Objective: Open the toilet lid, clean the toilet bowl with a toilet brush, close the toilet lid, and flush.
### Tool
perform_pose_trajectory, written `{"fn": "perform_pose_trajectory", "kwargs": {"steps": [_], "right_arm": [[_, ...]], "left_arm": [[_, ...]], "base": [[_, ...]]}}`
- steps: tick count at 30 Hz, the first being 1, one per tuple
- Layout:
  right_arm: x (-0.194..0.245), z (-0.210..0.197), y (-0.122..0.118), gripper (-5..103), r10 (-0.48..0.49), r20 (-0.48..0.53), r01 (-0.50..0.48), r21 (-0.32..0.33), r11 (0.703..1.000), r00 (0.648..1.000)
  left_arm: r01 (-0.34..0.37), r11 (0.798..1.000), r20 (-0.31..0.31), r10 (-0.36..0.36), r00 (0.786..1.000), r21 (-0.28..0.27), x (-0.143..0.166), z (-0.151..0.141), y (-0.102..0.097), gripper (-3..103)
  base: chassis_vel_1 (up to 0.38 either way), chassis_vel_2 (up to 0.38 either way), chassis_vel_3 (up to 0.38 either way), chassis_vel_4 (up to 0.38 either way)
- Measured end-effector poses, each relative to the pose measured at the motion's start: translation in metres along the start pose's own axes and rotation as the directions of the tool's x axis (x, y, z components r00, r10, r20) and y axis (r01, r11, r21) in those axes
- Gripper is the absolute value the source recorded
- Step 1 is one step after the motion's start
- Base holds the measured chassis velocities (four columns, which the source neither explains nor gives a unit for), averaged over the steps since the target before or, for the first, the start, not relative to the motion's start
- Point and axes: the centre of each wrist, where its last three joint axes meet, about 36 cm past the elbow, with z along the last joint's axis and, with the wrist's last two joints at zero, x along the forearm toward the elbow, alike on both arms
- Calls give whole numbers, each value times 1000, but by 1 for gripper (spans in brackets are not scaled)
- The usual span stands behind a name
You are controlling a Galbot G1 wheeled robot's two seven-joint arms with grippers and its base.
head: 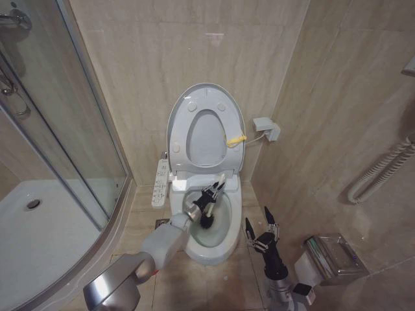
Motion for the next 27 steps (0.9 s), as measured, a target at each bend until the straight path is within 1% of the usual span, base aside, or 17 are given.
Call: {"fn": "perform_pose_trajectory", "kwargs": {"steps": [2, 3, 5, 6, 8, 9, 11, 13, 15, 17, 18, 19, 21, 22, 24, 25, 27], "right_arm": [[0, 0, 1, 100, -1, 0, 1, 0, 1000, 1000], [1, 0, 2, 100, -1, -2, 1, 0, 1000, 1000], [1, -1, 2, 100, 0, -2, 0, 1, 1000, 1000], [2, -1, 3, 100, 0, -3, 0, 1, 1000, 1000], [3, -3, 2, 100, 1, -3, -1, 4, 1000, 1000], [3, -3, 2, 100, 1, -3, -1, 4, 1000, 1000], [4, -3, 2, 100, 0, -2, 0, 5, 1000, 1000], [4, -4, 2, 100, 1, -1, -1, 6, 1000, 1000], [4, -4, 2, 100, 1, 0, -1, 7, 1000, 1000], [3, -4, 2, 100, 1, 2, -1, 9, 1000, 1000], [3, -4, 2, 100, 1, 2, -1, 9, 1000, 1000], [2, -5, 2, 100, 0, 4, 0, 10, 1000, 1000], [2, -5, 2, 100, 0, 5, 0, 11, 1000, 1000], [3, -6, 2, 100, 1, 4, -1, 11, 1000, 1000], [4, -6, 2, 100, 3, 2, -3, 12, 1000, 1000], [5, -6, 2, 100, 3, 2, -3, 12, 1000, 1000], [5, -7, 2, 100, 3, 1, -3, 12, 1000, 1000]], "left_arm": [[-17, 1000, 52, 16, 999, 18, -21, -8, -13, 18], [-24, 999, 63, 23, 998, 26, -28, -9, -19, 18], [-28, 999, 61, 26, 998, 29, -30, -8, -22, 18], [-28, 999, 52, 26, 998, 27, -28, -5, -22, 18], [-19, 1000, -3, 19, 1000, 14, -13, 7, -18, 18], [-19, 1000, -3, 19, 1000, 14, -13, 7, -18, 18], [-20, 1000, -37, 21, 999, 14, -1, 17, -20, 18], [-21, 1000, -40, 21, 999, 12, 3, 17, -19, 18], [-24, 1000, -20, 24, 999, 14, 0, 12, -17, 18], [-34, 999, 26, 34, 999, 19, -14, 1, -18, 18], [-34, 999, 26, 34, 999, 19, -14, 1, -18, 18], [-44, 999, 59, 43, 997, 20, -28, -7, -20, 18], [-49, 999, 72, 47, 996, 19, -33, -11, -21, 18], [-48, 999, 71, 47, 996, 16, -35, -12, -18, 18], [-37, 999, 25, 37, 999, 6, -24, -3, -12, 18], [-36, 999, 3, 36, 999, 2, -17, 2, -12, 18], [-38, 999, -16, 38, 999, 3, -10, 8, -13, 18]], "base": [[0, 0, 0, 0], [0, 0, 0, 0], [0, 0, 0, 0], [0, 0, 0, 0], [0, 0, 0, 0], [0, 0, 0, 0], [0, 0, 0, 0], [0, 0, 0, 0], [0, 0, 0, 0], [0, 0, 0, 0], [0, 0, 0, 0], [0, 0, 0, 0], [0, 0, 0, 0], [0, 0, 0, 0], [0, 0, 0, 0], [0, 0, 0, 0], [0, 0, 0, 0]]}}
